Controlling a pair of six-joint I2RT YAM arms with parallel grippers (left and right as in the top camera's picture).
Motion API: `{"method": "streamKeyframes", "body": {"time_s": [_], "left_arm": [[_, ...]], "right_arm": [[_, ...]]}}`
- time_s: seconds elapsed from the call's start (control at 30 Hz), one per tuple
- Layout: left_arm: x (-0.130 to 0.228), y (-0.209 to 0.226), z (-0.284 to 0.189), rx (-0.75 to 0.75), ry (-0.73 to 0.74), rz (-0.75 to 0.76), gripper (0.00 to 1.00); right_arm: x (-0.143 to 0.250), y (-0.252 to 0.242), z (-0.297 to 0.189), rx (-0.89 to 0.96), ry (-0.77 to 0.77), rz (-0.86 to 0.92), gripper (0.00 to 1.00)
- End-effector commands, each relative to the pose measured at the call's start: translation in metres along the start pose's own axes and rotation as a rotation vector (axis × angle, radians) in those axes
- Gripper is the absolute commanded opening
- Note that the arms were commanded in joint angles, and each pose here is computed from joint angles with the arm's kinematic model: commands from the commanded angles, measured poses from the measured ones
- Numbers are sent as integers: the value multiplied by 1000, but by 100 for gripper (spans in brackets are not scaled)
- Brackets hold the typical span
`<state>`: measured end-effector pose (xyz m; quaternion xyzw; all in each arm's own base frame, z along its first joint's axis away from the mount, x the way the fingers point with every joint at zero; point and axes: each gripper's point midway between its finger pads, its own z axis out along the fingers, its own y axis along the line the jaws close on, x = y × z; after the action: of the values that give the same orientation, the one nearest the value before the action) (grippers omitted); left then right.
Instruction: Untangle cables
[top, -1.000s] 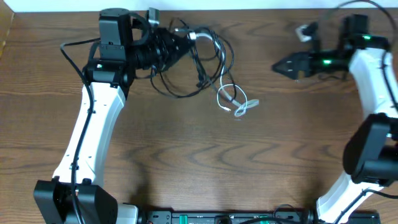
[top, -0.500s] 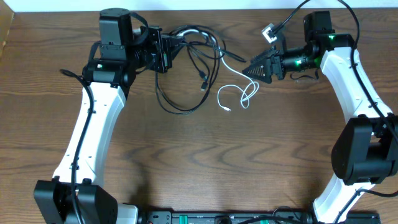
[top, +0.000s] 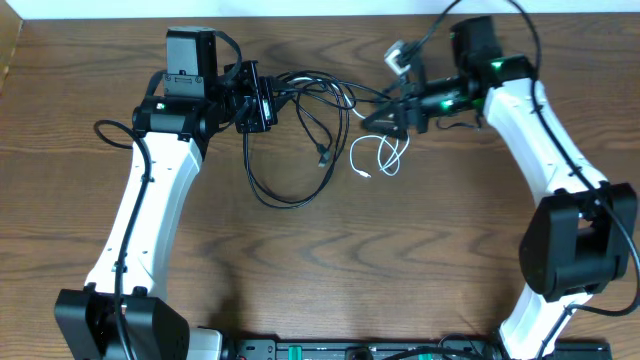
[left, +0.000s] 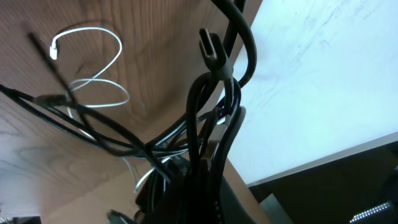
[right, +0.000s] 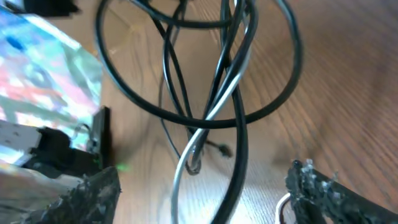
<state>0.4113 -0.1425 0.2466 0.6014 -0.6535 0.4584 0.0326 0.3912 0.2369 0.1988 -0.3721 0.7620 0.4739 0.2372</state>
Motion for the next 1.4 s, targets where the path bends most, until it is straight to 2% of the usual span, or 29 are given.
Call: {"method": "streamKeyframes", "body": {"time_s": [0.0,0.07,0.1,0.13,0.27,0.47,0.57,0.6,0.63,0.77,0.9,0.97,1.07,1.2,1.27,1.37], "left_arm": [[5,-3,-5,11,18,-8,7],[5,-3,-5,11,17,-8,7],[5,-4,-5,12,17,-8,7],[5,-4,-5,12,16,-8,7],[3,-5,-6,18,14,51,7],[-9,-13,-13,47,-10,235,8],[-16,-17,-18,58,-26,334,7],[-18,-18,-19,60,-30,372,8],[-19,-19,-20,64,-35,430,7],[-5,-26,-20,105,17,747,7],[18,-27,-23,163,128,1002,8],[34,-21,-24,196,206,1163,7],[52,-13,-25,232,298,1275,7],[68,-6,-23,253,362,1351,8],[80,1,-23,277,415,1417,7],[98,10,-27,332,511,1512,8]], "right_arm": [[6,-6,4,95,58,-25,71],[9,-10,8,127,84,-29,31],[11,-14,6,145,90,-27,6],[11,-16,4,153,92,-23,1],[19,-44,-18,272,91,128,1],[50,-92,-69,456,65,391,1],[74,-114,-94,569,66,532,1],[92,-127,-109,656,72,624,1],[105,-134,-118,709,77,686,1],[122,-140,-128,733,78,739,1],[98,-124,-113,564,45,574,2],[64,-98,-102,389,-29,424,22],[24,-67,-102,293,-94,266,34],[-21,-21,-96,275,-133,66,40],[-38,2,-85,255,-142,-25,46],[-43,18,-68,218,-128,-70,50]]}}
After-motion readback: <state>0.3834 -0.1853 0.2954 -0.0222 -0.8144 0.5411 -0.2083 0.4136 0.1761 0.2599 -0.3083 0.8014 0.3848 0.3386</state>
